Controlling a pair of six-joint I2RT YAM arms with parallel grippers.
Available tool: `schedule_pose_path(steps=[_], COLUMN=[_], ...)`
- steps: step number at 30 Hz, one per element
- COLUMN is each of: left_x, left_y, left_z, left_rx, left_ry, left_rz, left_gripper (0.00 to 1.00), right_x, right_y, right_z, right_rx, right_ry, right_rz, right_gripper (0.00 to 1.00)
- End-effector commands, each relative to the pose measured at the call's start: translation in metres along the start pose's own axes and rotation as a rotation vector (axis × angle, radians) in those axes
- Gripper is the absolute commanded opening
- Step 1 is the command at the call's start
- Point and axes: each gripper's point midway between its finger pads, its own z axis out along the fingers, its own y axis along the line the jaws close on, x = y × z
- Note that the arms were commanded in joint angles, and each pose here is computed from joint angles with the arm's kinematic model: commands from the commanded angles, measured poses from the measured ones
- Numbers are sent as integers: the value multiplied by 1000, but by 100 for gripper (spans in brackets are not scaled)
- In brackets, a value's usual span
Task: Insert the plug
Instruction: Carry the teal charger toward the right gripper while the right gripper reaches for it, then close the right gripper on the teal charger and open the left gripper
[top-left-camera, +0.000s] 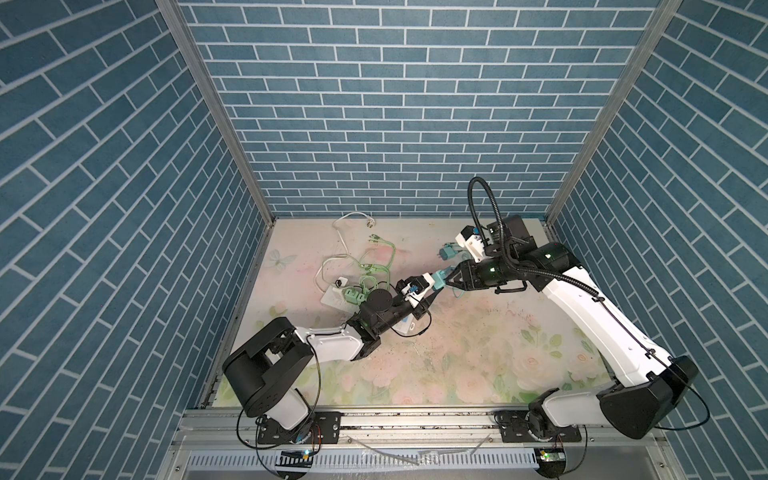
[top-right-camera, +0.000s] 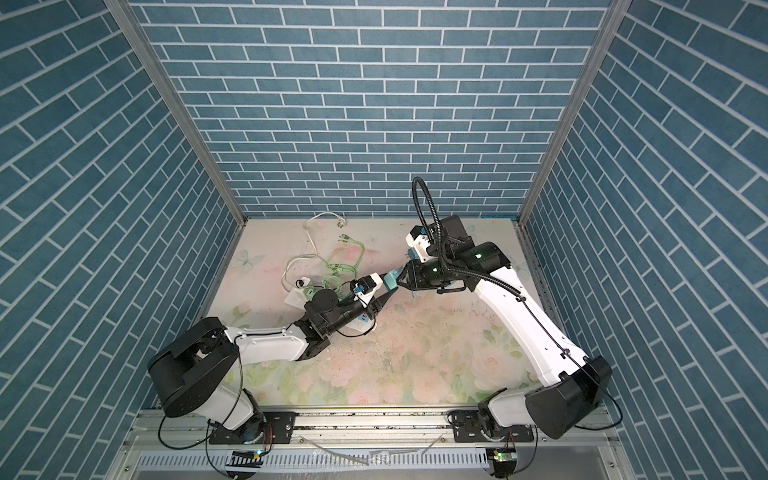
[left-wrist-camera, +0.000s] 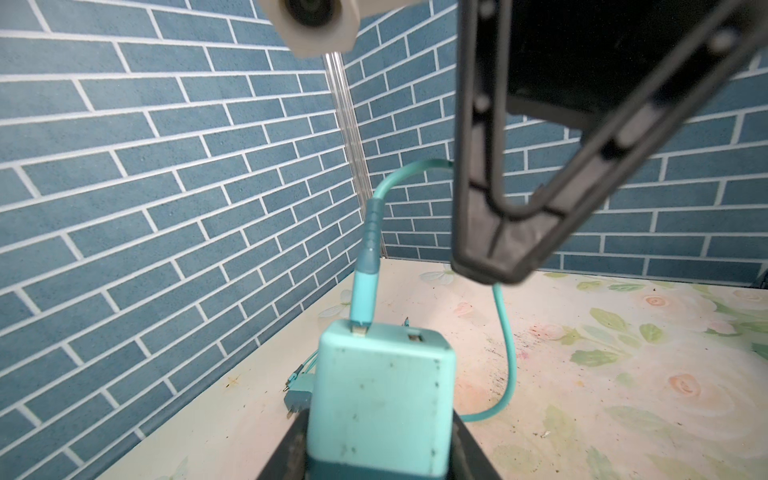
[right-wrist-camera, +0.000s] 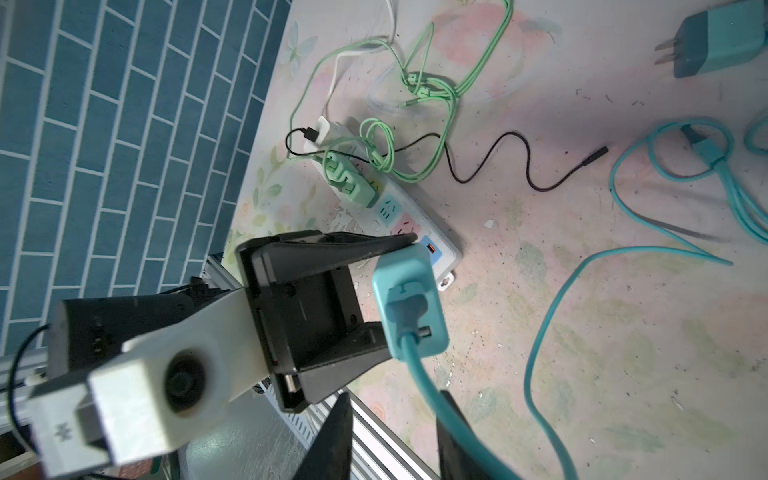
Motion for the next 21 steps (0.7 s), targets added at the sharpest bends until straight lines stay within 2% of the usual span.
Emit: schedule_pose_path(steps=[1, 21], left_x=[-22, -22], left_y=[-1, -7], left_z=[4, 1], left_rx=[22, 32], left_ry=[-59, -59], left_rz=[-18, -35], left_gripper=[22, 23], right_x=[-1, -18], right_y=[-6, 1], right_z=[-1, 18], right_rx=[50, -13], right_ry=[18, 14], right_rz=[-57, -83], right_gripper=[35, 37])
